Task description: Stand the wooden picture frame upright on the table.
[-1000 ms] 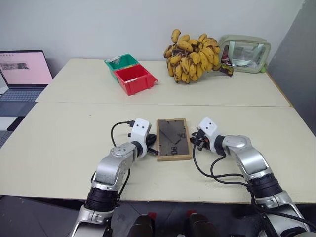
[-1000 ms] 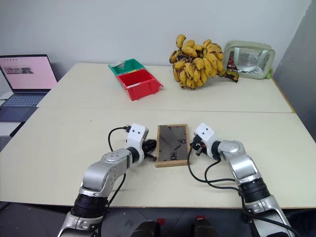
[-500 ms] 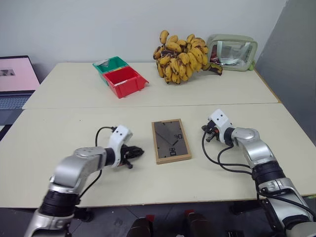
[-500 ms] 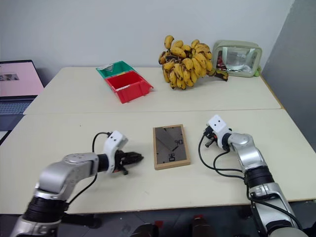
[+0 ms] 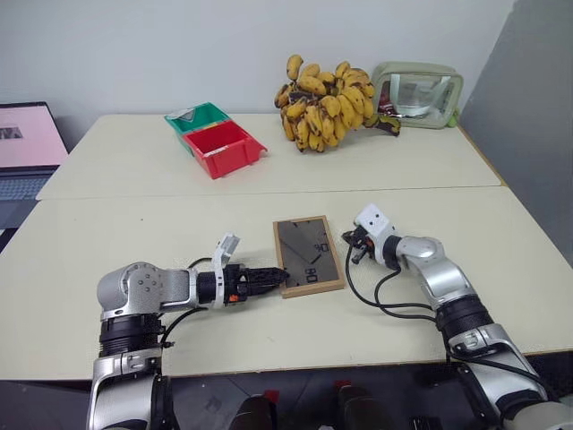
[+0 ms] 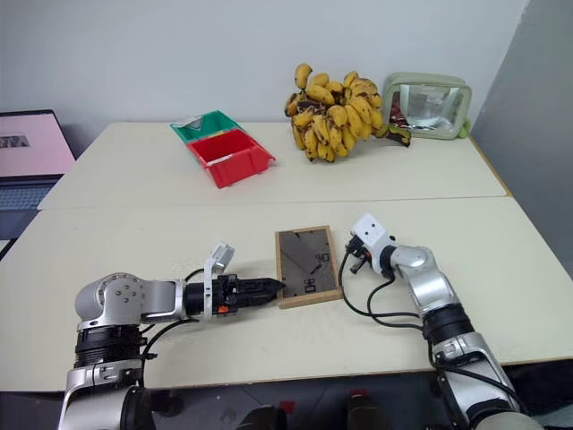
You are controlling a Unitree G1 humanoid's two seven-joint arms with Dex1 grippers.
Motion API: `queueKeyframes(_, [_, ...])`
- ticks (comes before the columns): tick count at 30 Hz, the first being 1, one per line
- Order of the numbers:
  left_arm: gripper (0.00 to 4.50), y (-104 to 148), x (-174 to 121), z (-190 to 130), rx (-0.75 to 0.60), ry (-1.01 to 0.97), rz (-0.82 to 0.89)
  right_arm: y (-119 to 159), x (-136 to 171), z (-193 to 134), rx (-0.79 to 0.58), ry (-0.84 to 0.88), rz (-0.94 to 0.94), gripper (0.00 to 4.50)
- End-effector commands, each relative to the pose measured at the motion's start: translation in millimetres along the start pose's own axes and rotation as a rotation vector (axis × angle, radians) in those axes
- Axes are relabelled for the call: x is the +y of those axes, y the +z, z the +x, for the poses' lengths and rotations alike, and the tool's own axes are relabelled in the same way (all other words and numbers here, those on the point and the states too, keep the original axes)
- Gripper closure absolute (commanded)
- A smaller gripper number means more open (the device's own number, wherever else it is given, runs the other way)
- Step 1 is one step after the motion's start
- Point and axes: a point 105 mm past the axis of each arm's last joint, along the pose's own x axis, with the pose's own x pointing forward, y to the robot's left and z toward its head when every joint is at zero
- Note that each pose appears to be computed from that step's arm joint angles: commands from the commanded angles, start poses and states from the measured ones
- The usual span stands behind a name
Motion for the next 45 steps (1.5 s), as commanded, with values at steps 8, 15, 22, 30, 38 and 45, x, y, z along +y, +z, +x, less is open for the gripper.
queueKeyframes(8, [0.01, -22.8, 9.0, 41.2, -0.049, 0.019, -0.091, 22.0, 34.4, 19.2, -0.064, 0.036, 0.048, 4.44])
queueKeyframes(15, [0.01, -26.7, -18.5, 53.1, -0.118, -0.083, -0.096, 14.1, 27.3, 17.8, -0.035, -0.019, 0.1, 4.44])
queueKeyframes(22, [0.45, -39.4, -22.3, 50.4, -0.106, -0.077, -0.072, 7.5, 20.3, 14.7, -0.008, -0.043, 0.103, 4.44])
queueKeyframes(30, [2.2, -35.9, -12.1, 43.9, -0.115, -0.007, -0.069, 10.4, 13.5, 14.6, -0.011, -0.072, 0.121, 4.44])
queueKeyframes(38, [3.22, -20.6, -10.1, 45.3, -0.197, 0.009, -0.062, 12.7, 16.9, 9.4, -0.025, -0.047, 0.142, 4.44])
queueKeyframes(45, [3.22, 15.5, -30.6, 4.6, -0.166, -0.045, 0.131, 24.0, -24.2, -28.7, -0.054, -0.045, 0.103, 4.44])
